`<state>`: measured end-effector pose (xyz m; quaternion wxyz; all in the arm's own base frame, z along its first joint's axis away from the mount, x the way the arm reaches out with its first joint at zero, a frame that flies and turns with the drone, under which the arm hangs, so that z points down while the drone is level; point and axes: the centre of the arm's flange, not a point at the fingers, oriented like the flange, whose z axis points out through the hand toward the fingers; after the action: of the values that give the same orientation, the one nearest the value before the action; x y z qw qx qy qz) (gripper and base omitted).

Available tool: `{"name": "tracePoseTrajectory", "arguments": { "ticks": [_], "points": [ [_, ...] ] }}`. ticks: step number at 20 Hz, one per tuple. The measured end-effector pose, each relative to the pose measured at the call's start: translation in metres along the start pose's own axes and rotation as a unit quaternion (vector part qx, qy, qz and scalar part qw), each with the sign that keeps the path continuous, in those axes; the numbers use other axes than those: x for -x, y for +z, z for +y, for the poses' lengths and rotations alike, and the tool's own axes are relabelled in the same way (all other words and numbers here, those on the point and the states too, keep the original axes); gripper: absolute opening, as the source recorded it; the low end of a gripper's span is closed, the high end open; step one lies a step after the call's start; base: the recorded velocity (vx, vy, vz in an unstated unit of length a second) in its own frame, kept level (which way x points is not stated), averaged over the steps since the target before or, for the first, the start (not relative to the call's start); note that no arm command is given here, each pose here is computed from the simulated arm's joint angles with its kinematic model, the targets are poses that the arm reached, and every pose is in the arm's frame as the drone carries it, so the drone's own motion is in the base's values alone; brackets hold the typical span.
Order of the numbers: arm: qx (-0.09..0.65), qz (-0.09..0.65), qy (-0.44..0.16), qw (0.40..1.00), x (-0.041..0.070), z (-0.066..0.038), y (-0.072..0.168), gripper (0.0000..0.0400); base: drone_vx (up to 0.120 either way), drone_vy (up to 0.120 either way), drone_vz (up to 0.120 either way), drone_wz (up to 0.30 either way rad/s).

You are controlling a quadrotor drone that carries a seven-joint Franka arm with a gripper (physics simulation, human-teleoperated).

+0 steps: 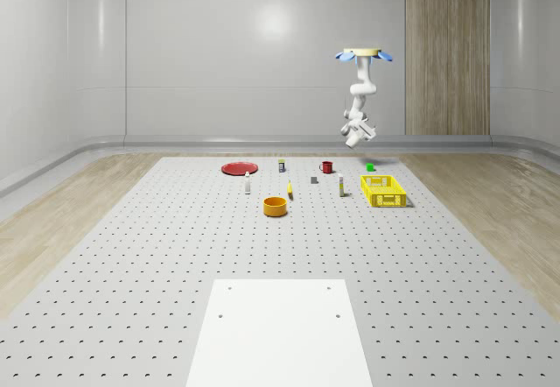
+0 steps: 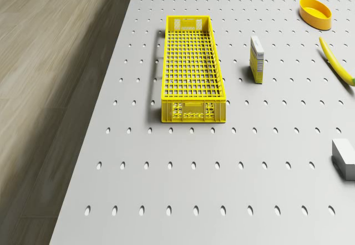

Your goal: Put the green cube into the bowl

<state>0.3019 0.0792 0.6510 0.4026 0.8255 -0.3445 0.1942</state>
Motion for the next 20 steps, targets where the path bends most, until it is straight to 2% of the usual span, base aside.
{"name": "tracePoseTrajectory", "arguments": {
  "ticks": [3,5,8,11,14,19,20],
  "points": [
    [0.164,0.163,-0.005,0.973,0.032,-0.031,0.011,0.04,0.0,0.0,-0.12,0.0],
    [0.28,0.279,-0.009,0.918,0.052,-0.05,0.032,0.04,0.0,0.0,-0.12,0.0],
    [0.427,0.425,-0.013,0.798,0.068,-0.066,0.073,0.04,0.0,0.0,-0.12,0.0],
    [0.521,0.519,-0.016,0.678,0.071,-0.068,0.108,0.04,0.053,0.0,-0.12,0.0],
    [0.572,0.57,-0.019,0.589,0.069,-0.065,0.13,0.04,0.12,0.0,-0.12,0.0],
    [0.609,0.609,-0.022,0.507,0.064,-0.059,0.148,0.04,0.12,0.0,-0.12,0.0],
    [0.613,0.614,-0.023,0.497,0.064,-0.058,0.15,0.04,0.0,-0.08,-0.12,0.0]
  ]
}}
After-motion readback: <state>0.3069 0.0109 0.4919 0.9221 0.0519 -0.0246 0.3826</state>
